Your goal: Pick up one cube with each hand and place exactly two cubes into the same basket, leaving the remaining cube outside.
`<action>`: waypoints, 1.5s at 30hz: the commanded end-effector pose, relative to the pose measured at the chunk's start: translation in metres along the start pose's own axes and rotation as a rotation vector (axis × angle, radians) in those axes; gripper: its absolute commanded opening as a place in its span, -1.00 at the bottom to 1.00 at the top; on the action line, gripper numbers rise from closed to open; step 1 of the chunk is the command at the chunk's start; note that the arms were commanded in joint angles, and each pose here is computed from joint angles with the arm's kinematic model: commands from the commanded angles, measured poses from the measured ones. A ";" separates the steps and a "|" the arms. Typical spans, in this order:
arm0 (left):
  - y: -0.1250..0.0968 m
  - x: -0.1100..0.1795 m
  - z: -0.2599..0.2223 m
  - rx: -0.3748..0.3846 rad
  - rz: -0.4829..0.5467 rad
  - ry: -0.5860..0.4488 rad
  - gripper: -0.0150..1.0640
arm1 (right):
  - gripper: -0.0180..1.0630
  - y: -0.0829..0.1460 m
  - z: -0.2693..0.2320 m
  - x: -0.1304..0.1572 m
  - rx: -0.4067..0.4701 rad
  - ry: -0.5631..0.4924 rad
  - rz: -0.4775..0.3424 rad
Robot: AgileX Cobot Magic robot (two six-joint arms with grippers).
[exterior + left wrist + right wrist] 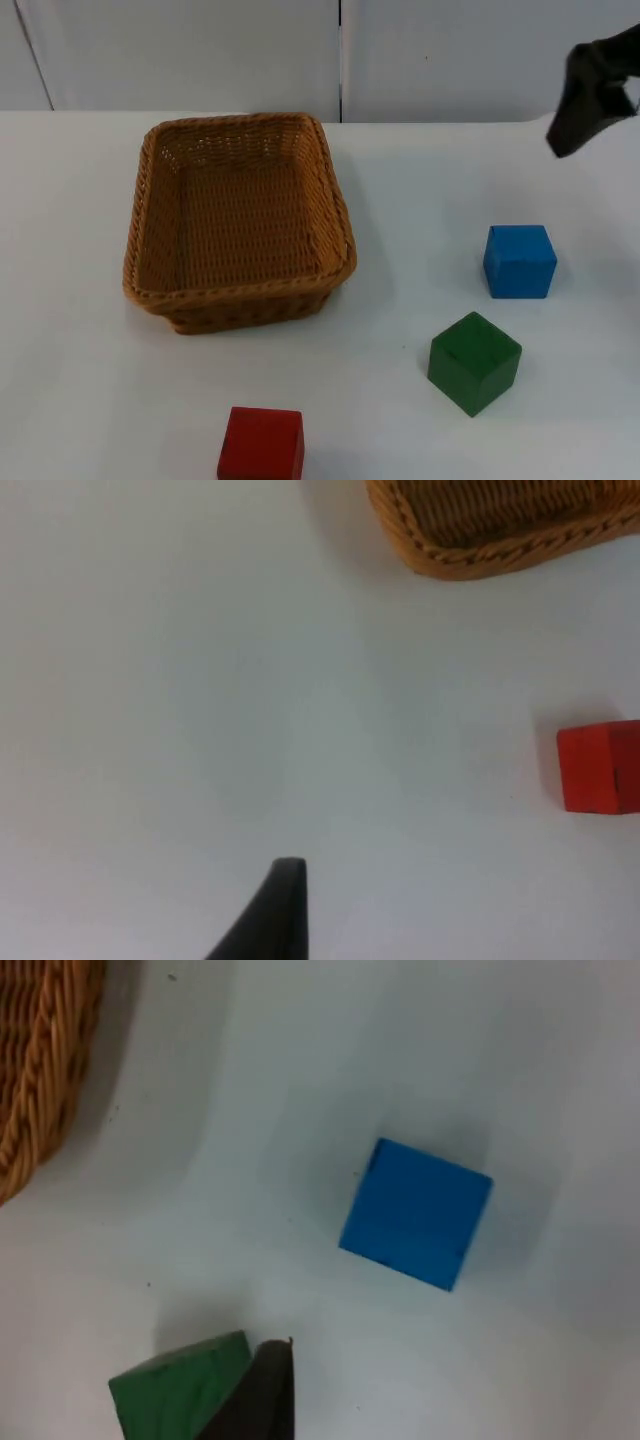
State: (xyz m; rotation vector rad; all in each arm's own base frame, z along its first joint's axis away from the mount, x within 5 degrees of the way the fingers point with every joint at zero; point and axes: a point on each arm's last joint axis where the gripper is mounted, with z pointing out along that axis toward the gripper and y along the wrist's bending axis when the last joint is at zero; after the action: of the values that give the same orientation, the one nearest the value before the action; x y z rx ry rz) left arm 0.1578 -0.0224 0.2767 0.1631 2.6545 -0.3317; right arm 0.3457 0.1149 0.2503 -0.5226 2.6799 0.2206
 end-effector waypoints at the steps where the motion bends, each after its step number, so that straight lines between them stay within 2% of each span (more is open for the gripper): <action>1: -0.006 -0.004 0.001 0.031 0.019 -0.018 0.97 | 0.98 0.004 0.006 -0.006 -0.001 -0.002 -0.014; 7: -0.021 -0.007 0.009 0.067 0.066 -0.018 0.97 | 0.98 0.004 0.024 -0.010 -0.001 0.008 0.018; 11: -0.034 -0.012 0.032 0.073 0.104 0.046 0.97 | 0.98 0.002 0.035 -0.011 0.004 0.007 0.027; 28: -0.075 -0.014 0.119 0.089 0.204 0.186 0.97 | 0.98 -0.002 0.066 -0.010 0.016 0.033 0.059; 32: -0.080 -0.012 0.134 0.083 0.183 0.200 0.97 | 0.98 -0.003 0.077 -0.008 0.018 0.053 0.062; 45: -0.091 -0.006 0.166 0.066 0.155 0.226 0.97 | 0.98 -0.008 0.108 -0.007 0.033 0.021 0.152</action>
State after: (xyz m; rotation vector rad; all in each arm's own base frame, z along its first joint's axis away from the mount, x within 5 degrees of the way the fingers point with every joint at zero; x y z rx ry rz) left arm 0.2160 -0.1492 0.1566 0.4701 2.8394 -0.3619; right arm 0.3896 0.1319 0.1541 -0.3288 2.7669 0.2124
